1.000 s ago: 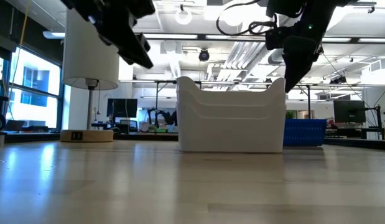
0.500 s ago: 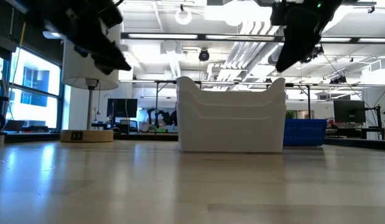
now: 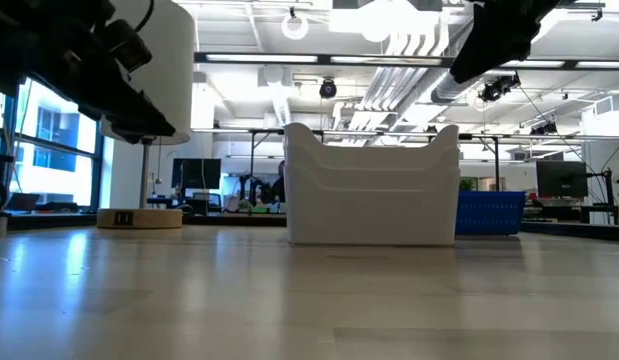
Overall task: Stack baskets by color
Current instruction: Return to Home Position
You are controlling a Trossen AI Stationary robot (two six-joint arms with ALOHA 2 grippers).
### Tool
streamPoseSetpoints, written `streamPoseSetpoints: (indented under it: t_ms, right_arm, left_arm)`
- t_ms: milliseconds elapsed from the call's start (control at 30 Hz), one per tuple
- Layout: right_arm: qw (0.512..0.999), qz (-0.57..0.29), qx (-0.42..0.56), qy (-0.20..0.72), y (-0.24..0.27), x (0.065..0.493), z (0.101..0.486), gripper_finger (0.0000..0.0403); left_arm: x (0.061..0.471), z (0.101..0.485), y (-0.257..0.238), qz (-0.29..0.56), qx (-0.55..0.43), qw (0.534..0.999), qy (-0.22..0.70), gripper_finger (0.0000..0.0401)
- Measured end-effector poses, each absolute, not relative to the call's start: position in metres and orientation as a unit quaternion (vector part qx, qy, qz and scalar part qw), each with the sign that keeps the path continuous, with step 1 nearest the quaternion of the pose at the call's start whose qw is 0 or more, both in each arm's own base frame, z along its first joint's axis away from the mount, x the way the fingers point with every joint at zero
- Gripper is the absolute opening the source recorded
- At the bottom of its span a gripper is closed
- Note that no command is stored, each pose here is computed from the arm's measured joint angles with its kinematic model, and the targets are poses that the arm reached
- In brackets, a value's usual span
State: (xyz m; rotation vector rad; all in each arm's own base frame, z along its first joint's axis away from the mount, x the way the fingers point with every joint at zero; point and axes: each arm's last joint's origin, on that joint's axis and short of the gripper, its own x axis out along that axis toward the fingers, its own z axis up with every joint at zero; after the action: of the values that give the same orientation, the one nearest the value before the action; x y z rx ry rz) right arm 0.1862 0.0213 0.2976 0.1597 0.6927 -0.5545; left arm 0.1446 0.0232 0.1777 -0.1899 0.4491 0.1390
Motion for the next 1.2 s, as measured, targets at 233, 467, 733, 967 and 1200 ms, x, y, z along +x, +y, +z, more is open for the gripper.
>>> streamPoseSetpoints:
  t_ms: [233, 467, 733, 967, 1200]
  right_arm:
    - [0.909, -0.271, 0.070, 0.309, 0.036, 0.183, 0.299, 0.0142]
    - [0.915, -0.273, 0.088, 0.282, 0.046, 0.185, 0.300, 0.0142]
    - [0.913, -0.273, 0.064, 0.296, 0.053, 0.201, 0.289, 0.0142]
    - [0.935, -0.242, 0.045, 0.256, 0.061, 0.224, 0.291, 0.0142]
    - [0.937, -0.228, -0.011, 0.264, 0.051, 0.227, 0.294, 0.0142]
  left_arm:
    - [0.129, 0.168, 0.021, 0.080, -0.093, 0.974, 0.192, 0.0140]
    - [0.119, 0.172, 0.019, 0.076, -0.092, 0.981, 0.150, 0.0140]
    - [0.108, 0.177, 0.017, 0.075, -0.090, 0.985, 0.128, 0.0140]
    - [0.099, 0.178, 0.016, 0.076, -0.089, 0.986, 0.116, 0.0140]
    - [0.093, 0.183, 0.015, 0.078, -0.074, 0.991, 0.086, 0.0140]
